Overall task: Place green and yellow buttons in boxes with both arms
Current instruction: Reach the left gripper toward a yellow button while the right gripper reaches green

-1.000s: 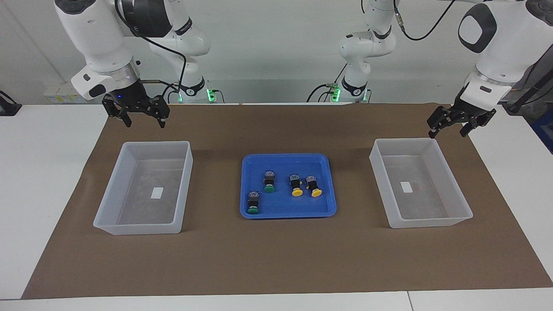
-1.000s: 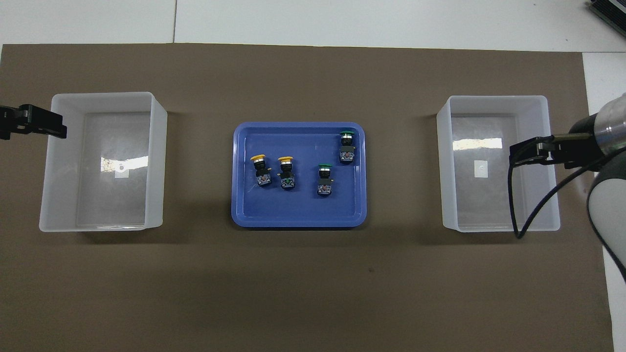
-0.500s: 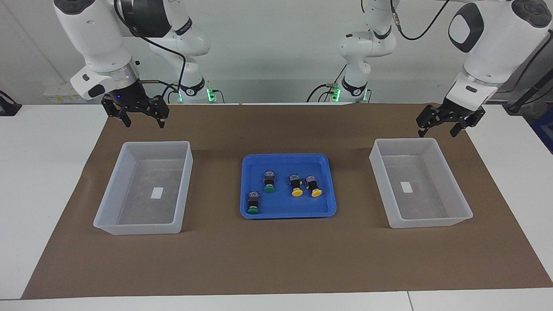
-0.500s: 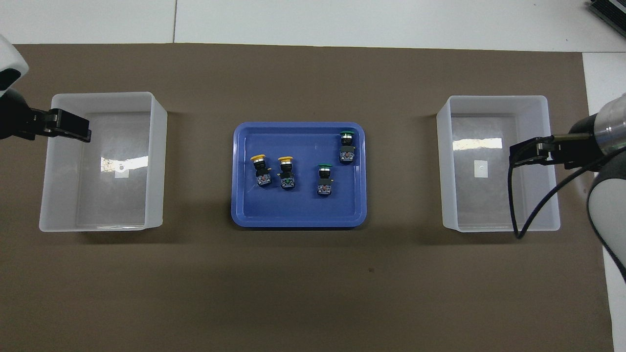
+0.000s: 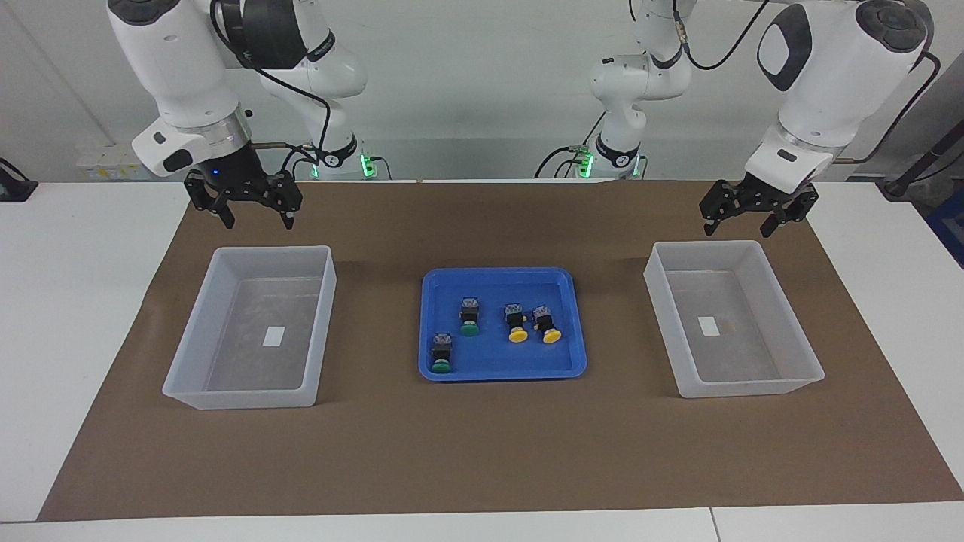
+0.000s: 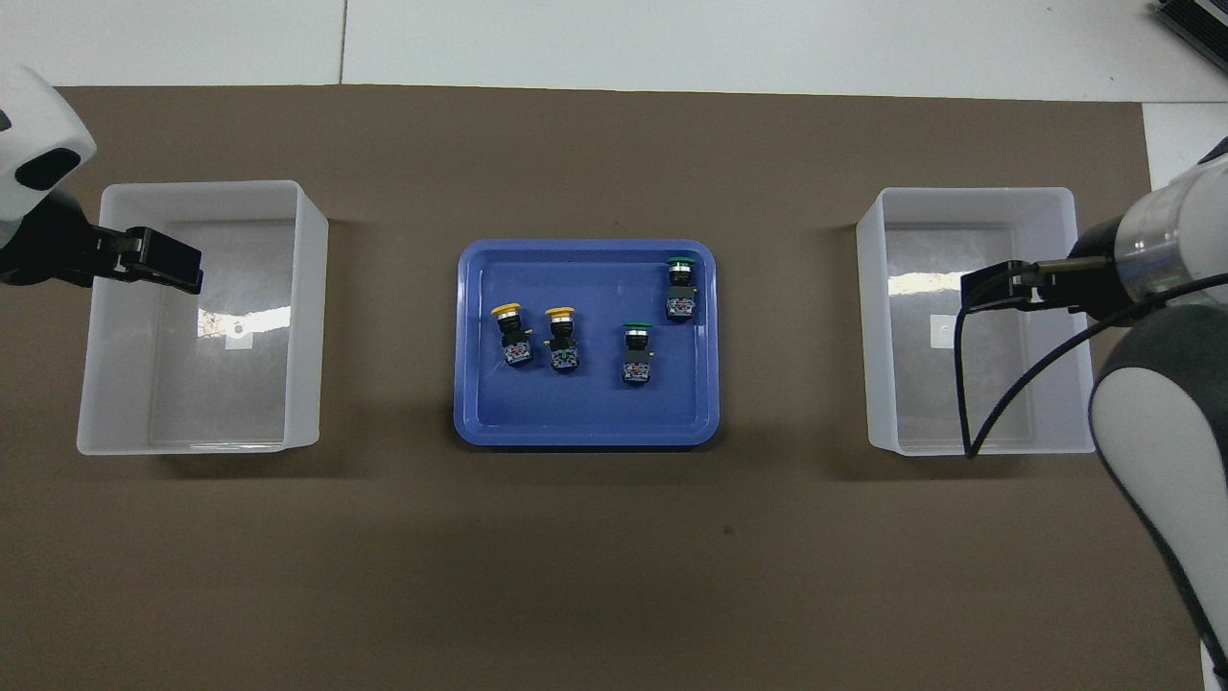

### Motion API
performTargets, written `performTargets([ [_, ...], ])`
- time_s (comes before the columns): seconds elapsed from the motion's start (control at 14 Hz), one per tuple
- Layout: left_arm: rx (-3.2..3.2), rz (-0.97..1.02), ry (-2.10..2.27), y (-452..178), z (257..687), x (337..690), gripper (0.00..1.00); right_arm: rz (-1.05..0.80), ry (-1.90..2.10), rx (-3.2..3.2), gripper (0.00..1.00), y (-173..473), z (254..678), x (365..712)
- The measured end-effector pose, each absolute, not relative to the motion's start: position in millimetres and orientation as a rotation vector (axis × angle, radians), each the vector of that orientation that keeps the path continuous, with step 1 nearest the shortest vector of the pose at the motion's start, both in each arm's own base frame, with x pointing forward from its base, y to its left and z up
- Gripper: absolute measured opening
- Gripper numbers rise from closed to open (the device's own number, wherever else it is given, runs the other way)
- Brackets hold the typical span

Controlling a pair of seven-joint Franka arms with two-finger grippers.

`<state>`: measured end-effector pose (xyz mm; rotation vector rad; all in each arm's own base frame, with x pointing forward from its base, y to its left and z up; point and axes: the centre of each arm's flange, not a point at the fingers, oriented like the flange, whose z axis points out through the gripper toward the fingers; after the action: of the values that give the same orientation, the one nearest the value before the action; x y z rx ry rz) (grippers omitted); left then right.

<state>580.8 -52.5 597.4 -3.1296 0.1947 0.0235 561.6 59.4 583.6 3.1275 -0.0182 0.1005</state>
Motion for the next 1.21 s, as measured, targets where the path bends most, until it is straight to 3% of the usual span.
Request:
performTargets([
  [0.29, -3.131, 0.024, 0.088, -62, 578, 569, 1.00, 0.145, 0.036, 3.139, 1.00, 124, 555, 564],
  [0.64, -3.166, 0.023, 0.041, -119, 568, 557, 1.00, 0.196, 0.116, 3.152, 1.00, 193, 506, 581],
  [1.21, -3.232, -0.121, -0.156, -220, 486, 541, 1.00, 0.234, 0.085, 3.179, 1.00, 280, 429, 592],
])
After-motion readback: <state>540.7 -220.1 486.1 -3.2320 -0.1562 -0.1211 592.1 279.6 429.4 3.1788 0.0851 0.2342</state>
